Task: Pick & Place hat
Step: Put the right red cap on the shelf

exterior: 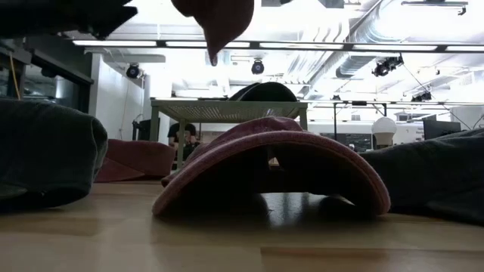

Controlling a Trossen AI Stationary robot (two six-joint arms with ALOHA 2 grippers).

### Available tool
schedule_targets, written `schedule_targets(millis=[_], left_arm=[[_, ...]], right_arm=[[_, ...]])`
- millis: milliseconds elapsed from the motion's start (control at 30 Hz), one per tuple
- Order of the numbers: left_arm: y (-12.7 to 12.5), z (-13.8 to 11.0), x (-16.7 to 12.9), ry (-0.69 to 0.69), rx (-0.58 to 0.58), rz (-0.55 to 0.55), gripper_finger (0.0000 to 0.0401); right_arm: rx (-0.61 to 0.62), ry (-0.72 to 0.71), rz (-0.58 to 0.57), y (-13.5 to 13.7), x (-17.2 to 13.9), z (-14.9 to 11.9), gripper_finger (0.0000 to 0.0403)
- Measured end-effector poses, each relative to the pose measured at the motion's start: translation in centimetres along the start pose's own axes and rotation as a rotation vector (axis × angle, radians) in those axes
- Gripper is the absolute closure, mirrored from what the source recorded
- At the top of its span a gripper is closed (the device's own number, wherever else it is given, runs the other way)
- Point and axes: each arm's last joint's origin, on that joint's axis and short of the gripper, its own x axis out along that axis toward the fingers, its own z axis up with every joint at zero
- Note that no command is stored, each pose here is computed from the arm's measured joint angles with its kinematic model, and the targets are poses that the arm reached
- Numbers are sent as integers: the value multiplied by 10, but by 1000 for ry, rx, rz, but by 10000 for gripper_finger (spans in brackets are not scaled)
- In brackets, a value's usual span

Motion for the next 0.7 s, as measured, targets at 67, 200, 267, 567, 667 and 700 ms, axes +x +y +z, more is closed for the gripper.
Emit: schedule_targets(millis=[67,200,267,567,667,700], left_arm=[[0,1,9,32,0,-4,117],[0,7,30,98,-60,23,68],[0,10,42,121,-80,27,49],[-2,20,86,192,-102,6,29],[-2,23,93,191,-103,6,29],[-2,23,95,196,-101,15,29]], right_arm=[[-3,15,-1,-1,0,-2,398],[-18,34,-12,-1,0,-3,399],[-37,36,-18,-1,0,-3,399],[-87,95,-105,-3,0,-8,399],[-85,100,-101,-3,0,-9,399],[-81,101,-98,-3,0,-9,399]])
